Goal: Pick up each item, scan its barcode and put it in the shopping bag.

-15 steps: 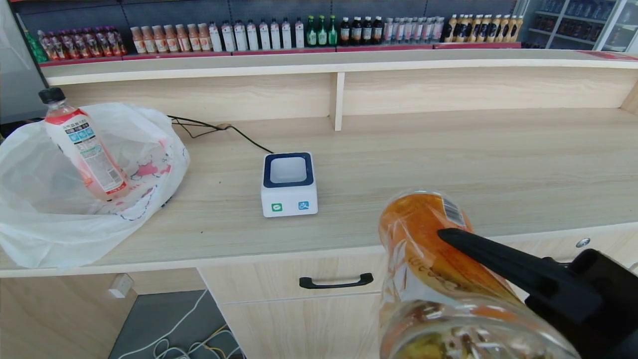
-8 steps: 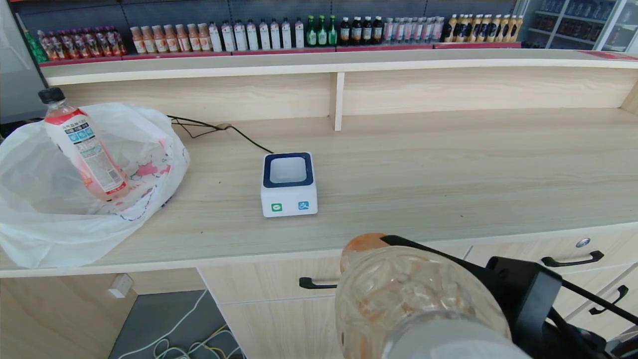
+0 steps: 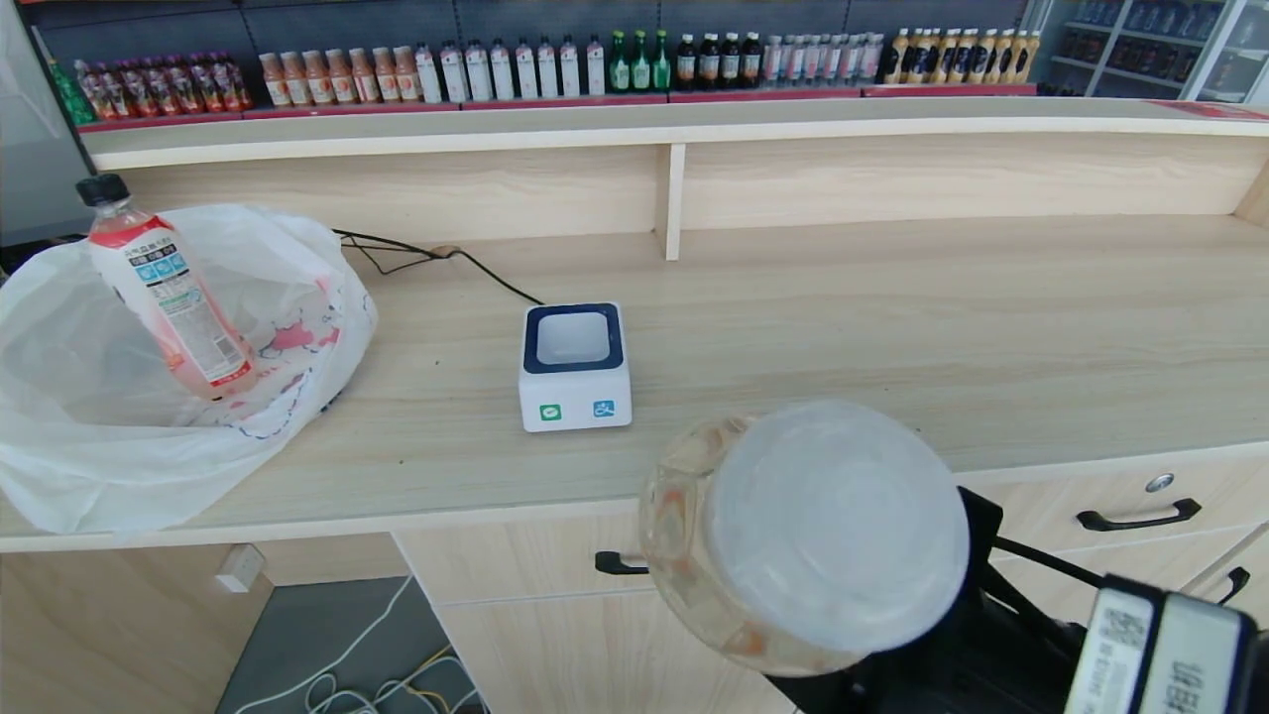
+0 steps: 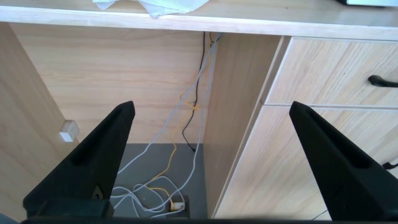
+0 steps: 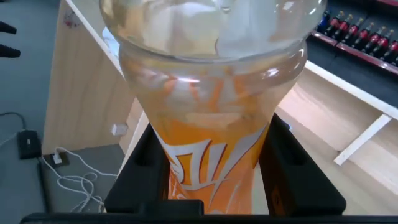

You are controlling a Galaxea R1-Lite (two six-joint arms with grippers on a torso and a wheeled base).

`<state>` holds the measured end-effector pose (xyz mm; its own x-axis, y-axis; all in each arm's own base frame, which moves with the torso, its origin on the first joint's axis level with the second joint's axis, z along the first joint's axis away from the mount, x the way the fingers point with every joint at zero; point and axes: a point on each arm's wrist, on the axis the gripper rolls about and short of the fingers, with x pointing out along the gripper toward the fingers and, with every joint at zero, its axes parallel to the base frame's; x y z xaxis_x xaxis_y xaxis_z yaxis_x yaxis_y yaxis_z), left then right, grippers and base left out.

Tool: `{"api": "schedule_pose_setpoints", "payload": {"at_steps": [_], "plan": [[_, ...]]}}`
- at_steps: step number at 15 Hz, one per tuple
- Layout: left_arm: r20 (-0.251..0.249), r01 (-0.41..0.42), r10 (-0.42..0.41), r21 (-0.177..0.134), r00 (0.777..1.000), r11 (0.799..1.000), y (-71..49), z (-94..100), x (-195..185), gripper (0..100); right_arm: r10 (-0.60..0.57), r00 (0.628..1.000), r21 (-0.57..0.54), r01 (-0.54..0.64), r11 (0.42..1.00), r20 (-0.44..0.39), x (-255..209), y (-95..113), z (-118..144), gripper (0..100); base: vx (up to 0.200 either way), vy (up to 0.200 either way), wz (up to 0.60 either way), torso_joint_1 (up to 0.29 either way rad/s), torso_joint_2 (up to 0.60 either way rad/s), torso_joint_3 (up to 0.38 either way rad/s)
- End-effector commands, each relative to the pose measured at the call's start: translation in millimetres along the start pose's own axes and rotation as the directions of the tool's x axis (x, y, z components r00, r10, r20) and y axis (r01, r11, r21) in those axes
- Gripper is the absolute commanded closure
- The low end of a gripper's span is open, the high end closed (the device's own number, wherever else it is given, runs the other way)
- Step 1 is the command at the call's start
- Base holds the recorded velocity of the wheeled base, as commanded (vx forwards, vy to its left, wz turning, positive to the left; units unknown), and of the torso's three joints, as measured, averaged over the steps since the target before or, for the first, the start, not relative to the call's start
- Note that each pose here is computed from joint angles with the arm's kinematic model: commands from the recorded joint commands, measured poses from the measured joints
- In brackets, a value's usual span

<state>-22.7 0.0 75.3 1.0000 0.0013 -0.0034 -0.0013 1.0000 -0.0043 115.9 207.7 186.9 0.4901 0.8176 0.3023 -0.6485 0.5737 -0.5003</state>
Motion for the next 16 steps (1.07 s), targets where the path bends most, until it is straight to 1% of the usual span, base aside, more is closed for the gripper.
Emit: {"api": "schedule_pose_setpoints", "payload": {"at_steps": [1, 2, 3, 4, 5, 6, 7, 8, 9, 10, 11, 13, 14, 15, 16], "plan": [[0.0, 0.0, 0.0, 0.0, 1.0, 1.0, 0.0, 0.0, 0.0, 0, -0.05, 0.998, 0.05, 0.048, 0.998, 0.035, 7.3, -9.1, 7.5, 100, 0.0, 0.0, 0.0, 0.0, 0.0, 0.0], [0.0, 0.0, 0.0, 0.0, 1.0, 1.0, 0.0, 0.0, 0.0, 0, -0.087, 0.996, 0.092, 0.084, 0.992, 0.034, 10.7, -15.2, 7.6, 100, 0.0, 0.0, 0.0, 0.0, 0.0, 0.0], [0.0, 0.0, 0.0, 0.0, 1.0, 1.0, 0.0, 0.0, 0.0, 0, -0.104, 0.994, 0.109, 0.1, 0.989, 0.024, 9.8, -18.1, 6.3, 100, 0.0, 0.0, 0.0, 0.0, 0.0, 0.0], [0.0, 0.0, 0.0, 0.0, 1.0, 1.0, 0.0, 0.0, 0.0, 0, -0.119, 0.993, 0.157, 0.114, 0.981, 0.021, 10.1, -20.3, 6.1, 100, 0.0, 0.0, 0.0, 0.0, 0.0, 0.0], [0.0, 0.0, 0.0, 0.0, 1.0, 1.0, 0.0, 0.0, 0.0, 0, -0.177, 0.984, 0.238, 0.173, 0.956, -0.007, 10.7, -26.3, 3.9, 100, 0.0, 0.0, 0.0, 0.0, 0.0, 0.0], [0.0, 0.0, 0.0, 0.0, 1.0, 1.0, 0.0, 0.0, 0.0, 0, -0.233, 0.972, 0.262, 0.23, 0.937, -0.02, 11.9, -34.8, 3.0, 100, 0.0, 0.0, 0.0, 0.0, 0.0, 0.0], [0.0, 0.0, 0.0, 0.0, 1.0, 1.0, 0.0, 0.0, 0.0, 0, -0.263, 0.965, 0.274, 0.26, 0.926, -0.028, 13.0, -40.1, 1.5, 100, 0.0, 0.0, 0.0, 0.0, 0.0, 0.0], [0.0, 0.0, 0.0, 0.0, 1.0, 1.0, 0.0, 0.0, 0.0, 0, -0.325, 0.945, 0.314, 0.319, 0.894, -0.035, 14.8, -50.0, 1.8, 100, 0.0, 0.0, 0.0, 0.0, 0.0, 0.0], [0.0, 0.0, 0.0, 0.0, 1.0, 1.0, 0.0, 0.0, 0.0, 0, -0.353, 0.935, 0.326, 0.345, 0.88, -0.038, 16.2, -54.7, 1.4, 100, 0.0, 0.0, 0.0, 0.0, 0.0, 0.0], [0.0, 0.0, 0.0, 0.0, 1.0, 1.0, 0.0, 0.0, 0.0, 0, -0.398, 0.916, 0.355, 0.389, 0.85, -0.05, 16.7, -61.1, 0.4, 100, 0.0, 0.0, 0.0, 0.0, 0.0, 0.0], [0.0, 0.0, 0.0, 0.0, 1.0, 1.0, 0.0, 0.0, 0.0, 0, -0.412, 0.909, 0.368, 0.407, 0.836, -0.067, 14.8, -61.2, -1.3, 100, 0.0, 0.0, 0.0, 0.0, 0.0, 0.0], [0.0, 0.0, 0.0, 0.0, 1.0, 1.0, 0.0, 0.0, 0.0, 0, -0.469, 0.877, 0.379, 0.47, 0.797, -0.103, 10.2, -64.9, -2.8, 100, 0.0, 0.0, 0.0, 0.0, 0.0, 0.0], [0.0, 0.0, 0.0, 0.0, 1.0, 1.0, 0.0, 0.0, 0.0, 0, -0.486, 0.867, 0.376, 0.489, 0.787, -0.109, 9.3, -67.1, -3.0, 100, 0.0, 0.0, 0.0, 0.0, 0.0, 0.0], [0.0, 0.0, 0.0, 0.0, 1.0, 1.0, 0.0, 0.0, 0.0, 0, -0.489, 0.865, 0.377, 0.493, 0.784, -0.113, 8.9, -68.1, -4.3, 100, 0.0, 0.0, 0.0, 0.0, 0.0, 0.0], [0.0, 0.0, 0.0, 0.0, 1.0, 1.0, 0.0, 0.0, 0.0, 0, -0.498, 0.857, 0.369, 0.509, 0.778, -0.132, 5.0, -72.0, -10.2, 100, 0.0, 0.0, 0.0, 0.0, 0.0, 0.0]]}}
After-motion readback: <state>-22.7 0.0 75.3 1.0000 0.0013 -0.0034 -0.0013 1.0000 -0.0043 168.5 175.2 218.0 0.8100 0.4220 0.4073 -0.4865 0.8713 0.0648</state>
